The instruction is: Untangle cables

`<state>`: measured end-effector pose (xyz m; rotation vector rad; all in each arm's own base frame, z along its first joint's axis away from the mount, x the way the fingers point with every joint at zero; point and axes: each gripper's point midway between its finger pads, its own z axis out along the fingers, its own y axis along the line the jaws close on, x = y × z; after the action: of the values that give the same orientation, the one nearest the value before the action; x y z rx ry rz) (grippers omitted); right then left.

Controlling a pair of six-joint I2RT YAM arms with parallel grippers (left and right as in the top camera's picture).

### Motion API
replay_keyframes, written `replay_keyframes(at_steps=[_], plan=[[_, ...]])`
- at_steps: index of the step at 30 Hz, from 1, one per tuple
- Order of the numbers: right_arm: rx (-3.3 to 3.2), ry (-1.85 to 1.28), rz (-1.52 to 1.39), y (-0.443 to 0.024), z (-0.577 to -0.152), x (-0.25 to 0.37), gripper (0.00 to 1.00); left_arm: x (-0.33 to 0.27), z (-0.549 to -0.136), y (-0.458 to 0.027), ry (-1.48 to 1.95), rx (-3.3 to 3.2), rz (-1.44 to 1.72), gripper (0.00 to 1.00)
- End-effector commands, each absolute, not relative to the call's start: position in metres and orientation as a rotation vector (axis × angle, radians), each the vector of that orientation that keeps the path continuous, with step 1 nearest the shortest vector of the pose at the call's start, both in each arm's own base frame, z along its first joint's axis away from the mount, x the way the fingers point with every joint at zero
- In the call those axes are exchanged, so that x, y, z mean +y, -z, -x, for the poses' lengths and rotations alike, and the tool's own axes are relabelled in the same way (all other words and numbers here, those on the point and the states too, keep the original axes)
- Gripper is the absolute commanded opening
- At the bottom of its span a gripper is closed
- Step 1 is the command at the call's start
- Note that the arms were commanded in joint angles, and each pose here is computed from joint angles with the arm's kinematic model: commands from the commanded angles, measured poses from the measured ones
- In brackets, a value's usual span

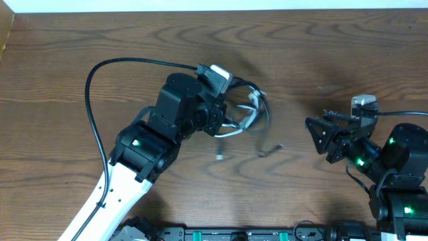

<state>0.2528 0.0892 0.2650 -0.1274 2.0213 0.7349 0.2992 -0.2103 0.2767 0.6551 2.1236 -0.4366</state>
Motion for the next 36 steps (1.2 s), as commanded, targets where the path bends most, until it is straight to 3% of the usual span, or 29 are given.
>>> replay_keyframes(at_steps=[1,8,13,36], plan=[[1.979,-0.707,0.232,-0.274,-0.25,0.093,0.64,-0.215,-0.298,-0.292,0.485,2.082,-0.669,0.07],[1.918,-0.701,0.448,-0.276,-0.24,0.106,0.69,-0.229,-0.288,-0.297,0.592,2.054,-0.724,0.07],[1.893,-0.624,0.547,-0.273,-0.239,0.105,0.62,-0.246,-0.275,-0.308,0.731,1.995,-0.8,0.08],[1.955,-0.556,0.515,-0.26,-0.241,0.096,0.65,-0.26,-0.25,-0.32,0.899,1.934,-0.893,0.07]])
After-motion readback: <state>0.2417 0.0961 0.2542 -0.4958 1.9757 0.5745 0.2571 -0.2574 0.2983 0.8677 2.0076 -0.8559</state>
